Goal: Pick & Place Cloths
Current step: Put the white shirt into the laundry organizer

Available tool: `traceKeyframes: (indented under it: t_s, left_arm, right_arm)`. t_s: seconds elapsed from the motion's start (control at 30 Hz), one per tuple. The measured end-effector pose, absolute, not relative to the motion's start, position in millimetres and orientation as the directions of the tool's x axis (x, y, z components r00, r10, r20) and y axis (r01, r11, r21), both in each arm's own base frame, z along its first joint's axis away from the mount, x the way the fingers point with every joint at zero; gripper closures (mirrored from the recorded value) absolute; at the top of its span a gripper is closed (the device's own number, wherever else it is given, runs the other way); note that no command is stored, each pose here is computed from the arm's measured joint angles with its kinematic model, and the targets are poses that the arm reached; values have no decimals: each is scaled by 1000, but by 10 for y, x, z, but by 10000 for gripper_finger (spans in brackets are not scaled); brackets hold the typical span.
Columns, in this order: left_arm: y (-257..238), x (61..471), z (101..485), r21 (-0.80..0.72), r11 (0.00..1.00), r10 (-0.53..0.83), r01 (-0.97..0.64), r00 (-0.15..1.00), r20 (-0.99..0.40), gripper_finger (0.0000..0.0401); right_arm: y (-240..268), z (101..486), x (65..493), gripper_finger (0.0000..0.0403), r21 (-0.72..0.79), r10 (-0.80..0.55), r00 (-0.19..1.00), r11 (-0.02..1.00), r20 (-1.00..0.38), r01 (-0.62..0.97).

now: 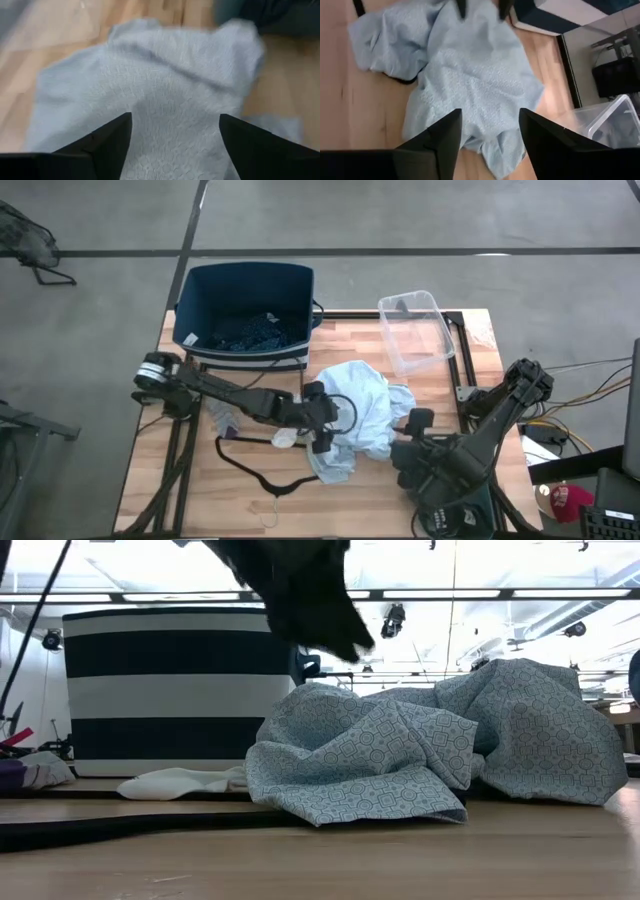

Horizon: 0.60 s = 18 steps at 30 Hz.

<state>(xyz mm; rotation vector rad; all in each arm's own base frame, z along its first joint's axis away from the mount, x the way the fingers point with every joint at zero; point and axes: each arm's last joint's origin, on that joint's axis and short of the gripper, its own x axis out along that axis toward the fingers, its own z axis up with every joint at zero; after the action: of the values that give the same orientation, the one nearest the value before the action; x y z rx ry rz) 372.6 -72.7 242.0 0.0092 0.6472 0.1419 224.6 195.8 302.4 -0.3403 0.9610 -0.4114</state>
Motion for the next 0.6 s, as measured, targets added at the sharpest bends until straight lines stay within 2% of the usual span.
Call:
traceKeyframes:
  t_s: [0.17, 0.4, 0.6]
  left_arm:
    - [-712, 3902, 2194, 113, 986, 169, -126, 754, -635, 75]
    - [-669, 4101, 1972, 149, 981, 191, -123, 722, -665, 71]
    - [-587, 4219, 1727, 135, 982, 187, -129, 681, -708, 74]
  right_arm:
    - [1908, 3091, 2231, 265, -442, -479, 522, 873, -705, 205]
    - [1852, 3201, 2173, 382, -404, -456, 548, 888, -701, 221]
    - [1843, 3224, 2169, 393, -406, -463, 567, 884, -681, 233]
